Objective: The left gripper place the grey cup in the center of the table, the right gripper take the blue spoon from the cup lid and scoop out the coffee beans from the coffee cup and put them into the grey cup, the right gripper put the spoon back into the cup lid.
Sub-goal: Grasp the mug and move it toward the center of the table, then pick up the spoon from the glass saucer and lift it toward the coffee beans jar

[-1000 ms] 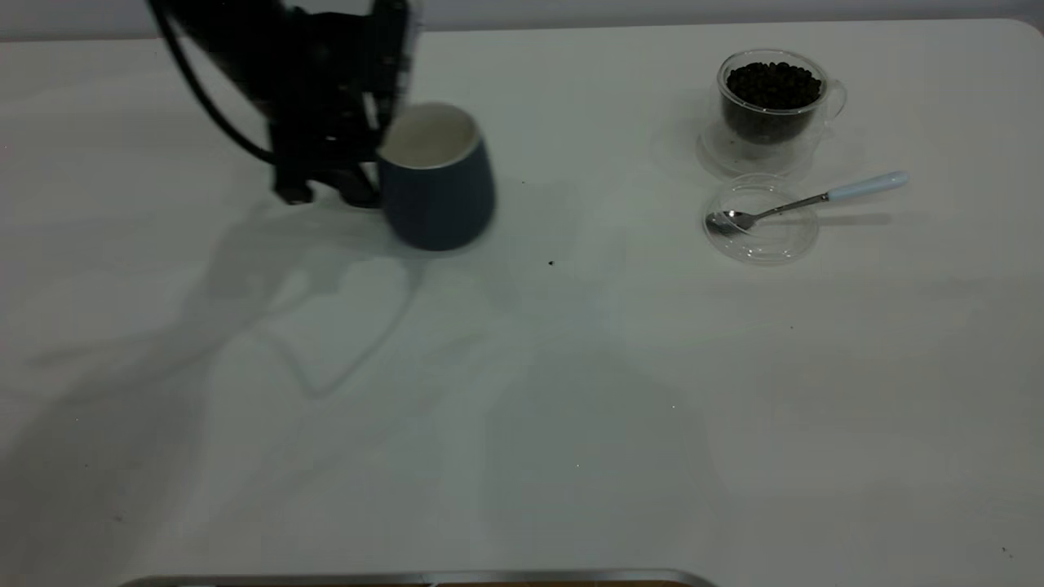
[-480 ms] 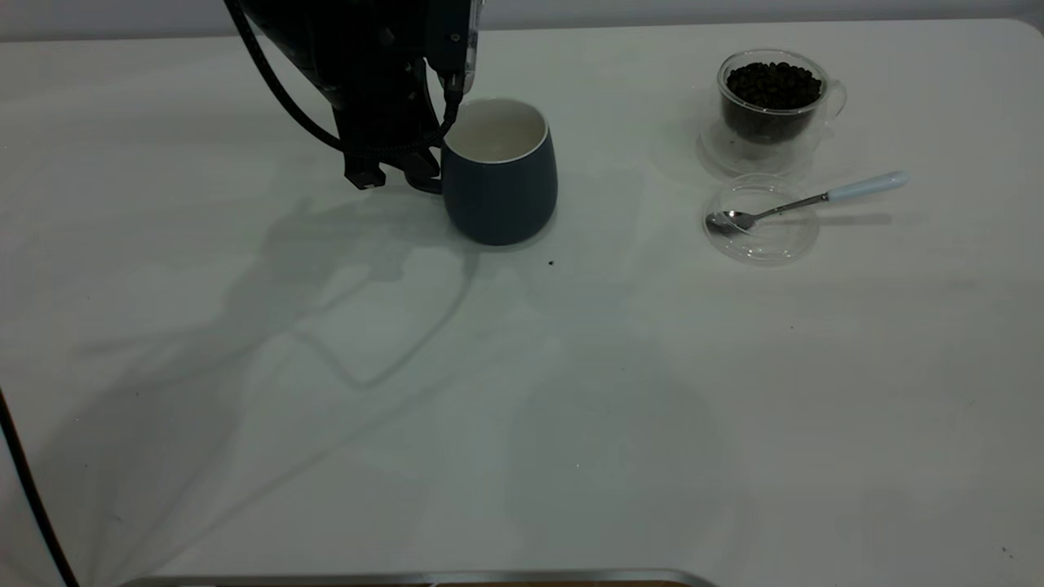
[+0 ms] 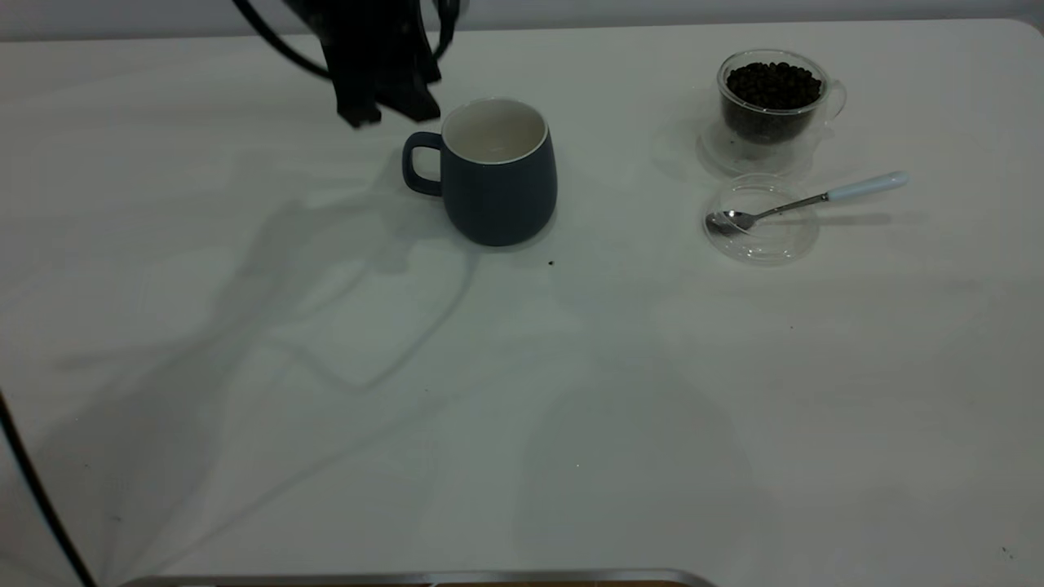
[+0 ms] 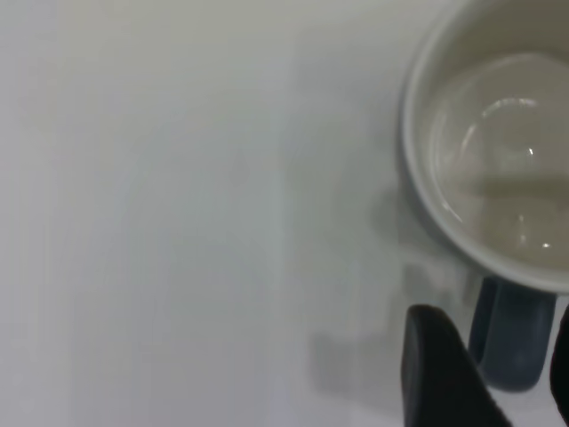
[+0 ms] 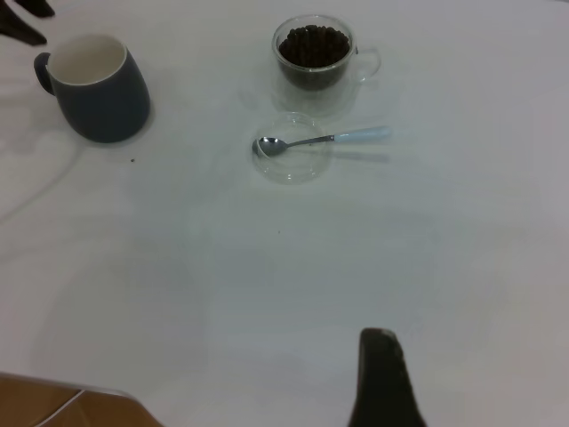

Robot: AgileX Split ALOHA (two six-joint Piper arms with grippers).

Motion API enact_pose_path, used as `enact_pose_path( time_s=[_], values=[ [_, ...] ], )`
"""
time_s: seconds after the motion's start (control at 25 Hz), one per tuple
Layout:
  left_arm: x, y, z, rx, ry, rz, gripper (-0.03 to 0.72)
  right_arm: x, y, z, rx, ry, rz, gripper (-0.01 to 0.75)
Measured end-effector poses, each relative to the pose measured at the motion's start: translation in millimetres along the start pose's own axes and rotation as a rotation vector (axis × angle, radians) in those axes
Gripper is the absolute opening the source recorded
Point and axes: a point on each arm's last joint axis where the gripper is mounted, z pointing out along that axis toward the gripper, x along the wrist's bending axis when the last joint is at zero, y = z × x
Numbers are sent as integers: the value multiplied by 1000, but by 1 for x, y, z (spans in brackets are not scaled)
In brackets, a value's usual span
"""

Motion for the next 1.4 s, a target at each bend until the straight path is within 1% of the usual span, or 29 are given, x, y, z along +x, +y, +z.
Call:
enact_pose_path(
  time_s=[0.16, 0.24, 0.32, 0.44, 0.56, 0.64, 0.68, 0.72, 0.84, 0.88, 1.04, 1.16, 1.24, 1.32, 1.4],
  values=[
    [10, 14, -33, -31, 27, -53, 373, 0, 0, 0, 0, 0, 0, 552],
    [18, 26, -65, -61, 64, -103, 373, 0, 0, 0, 0, 0, 0, 552],
    [25, 39, -102, -99, 114, -170, 373, 0, 0, 0, 0, 0, 0, 552],
    [33, 60, -169, -186, 221, -325, 373, 0, 0, 0, 0, 0, 0, 552],
    [29, 76, -231, -291, 278, -532, 373, 0, 0, 0, 0, 0, 0, 552],
    [21, 82, -267, -325, 289, -621, 373, 0, 0, 0, 0, 0, 0, 552],
    [14, 84, -285, -324, 287, -651, 373, 0, 0, 0, 0, 0, 0, 552],
    [6, 84, -302, -312, 280, -668, 373, 0, 0, 0, 0, 0, 0, 552],
    [-22, 79, -344, -211, 249, -767, 373, 0, 0, 0, 0, 0, 0, 552],
    [-31, 75, -354, -158, 239, -804, 373, 0, 0, 0, 0, 0, 0, 552],
    [-67, 56, -395, 45, 262, -997, 373, 0, 0, 0, 0, 0, 0, 552],
    [-84, 45, -416, 71, 382, -1064, 373, 0, 0, 0, 0, 0, 0, 552],
    [-101, 36, -422, 88, 414, -1091, 373, 0, 0, 0, 0, 0, 0, 552],
    [-124, 27, -422, 101, 416, -1119, 373, 0, 0, 0, 0, 0, 0, 552],
    [-152, 17, -424, 99, 421, -1153, 373, 0, 0, 0, 0, 0, -1, 552]
  ],
)
